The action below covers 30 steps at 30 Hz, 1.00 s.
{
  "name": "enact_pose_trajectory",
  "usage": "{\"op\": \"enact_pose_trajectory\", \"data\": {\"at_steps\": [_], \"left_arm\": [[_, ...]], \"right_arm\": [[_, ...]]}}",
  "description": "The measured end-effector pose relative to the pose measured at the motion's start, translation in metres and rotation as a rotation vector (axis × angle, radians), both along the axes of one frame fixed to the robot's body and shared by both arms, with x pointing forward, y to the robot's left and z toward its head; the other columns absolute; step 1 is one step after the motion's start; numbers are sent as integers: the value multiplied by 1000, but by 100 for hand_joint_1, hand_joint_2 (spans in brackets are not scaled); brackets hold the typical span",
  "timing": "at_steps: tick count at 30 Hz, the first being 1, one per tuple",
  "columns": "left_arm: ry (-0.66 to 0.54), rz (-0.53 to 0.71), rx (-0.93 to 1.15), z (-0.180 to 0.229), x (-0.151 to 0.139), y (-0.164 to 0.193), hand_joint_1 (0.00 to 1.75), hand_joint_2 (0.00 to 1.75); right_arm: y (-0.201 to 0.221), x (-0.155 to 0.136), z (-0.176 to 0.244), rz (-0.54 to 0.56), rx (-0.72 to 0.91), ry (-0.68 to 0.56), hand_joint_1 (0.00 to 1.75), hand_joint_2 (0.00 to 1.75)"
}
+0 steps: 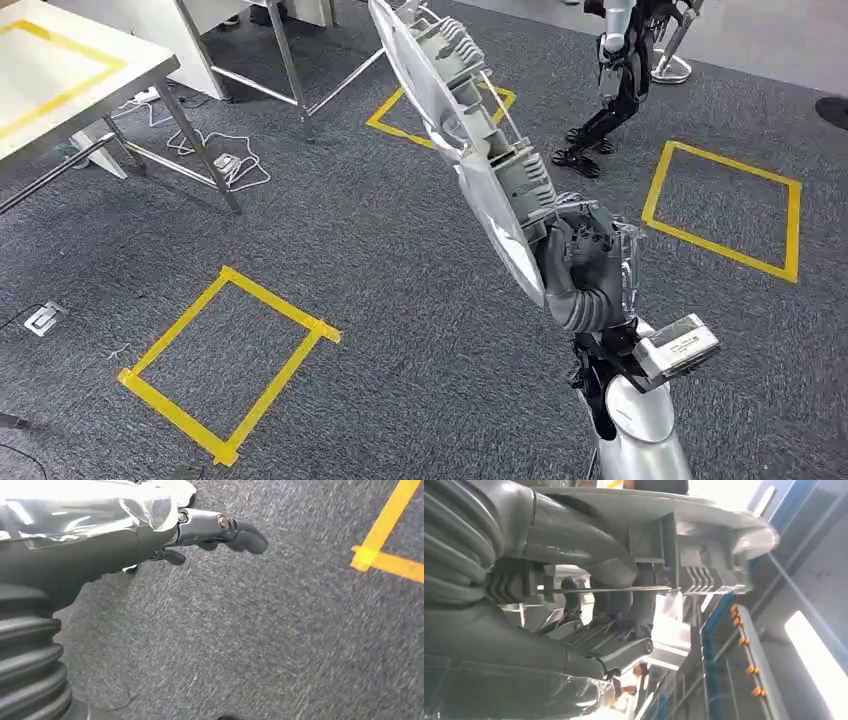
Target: Take the parts from the cabinet and place them on the table.
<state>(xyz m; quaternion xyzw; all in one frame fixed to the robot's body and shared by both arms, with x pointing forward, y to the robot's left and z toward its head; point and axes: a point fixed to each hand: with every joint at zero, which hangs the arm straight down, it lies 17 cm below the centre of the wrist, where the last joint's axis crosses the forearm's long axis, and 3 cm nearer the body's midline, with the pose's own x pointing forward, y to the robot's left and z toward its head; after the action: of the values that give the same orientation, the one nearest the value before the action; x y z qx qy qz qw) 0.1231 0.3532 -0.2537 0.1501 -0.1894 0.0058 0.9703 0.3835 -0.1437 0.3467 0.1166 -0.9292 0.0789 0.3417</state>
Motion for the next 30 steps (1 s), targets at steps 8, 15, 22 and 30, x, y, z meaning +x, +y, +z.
{"op": "enact_pose_trajectory", "data": {"at_steps": [8,15,22,30], "left_arm": [[8,-2,-2,-1,-5,-1,0,175],[8,-3,-3,-1,-5,-2,0,175],[2,-4,3,0,-1,2,0,175],[-1,-5,1,0,1,0,0,175]], "right_arm": [[-1,1,-3,-1,-7,3,175,175],[-2,1,-3,-1,-1,1,175,175],[-2,0,-4,0,0,3,175,175],[-2,0,-5,2,-2,4,175,175]]}}
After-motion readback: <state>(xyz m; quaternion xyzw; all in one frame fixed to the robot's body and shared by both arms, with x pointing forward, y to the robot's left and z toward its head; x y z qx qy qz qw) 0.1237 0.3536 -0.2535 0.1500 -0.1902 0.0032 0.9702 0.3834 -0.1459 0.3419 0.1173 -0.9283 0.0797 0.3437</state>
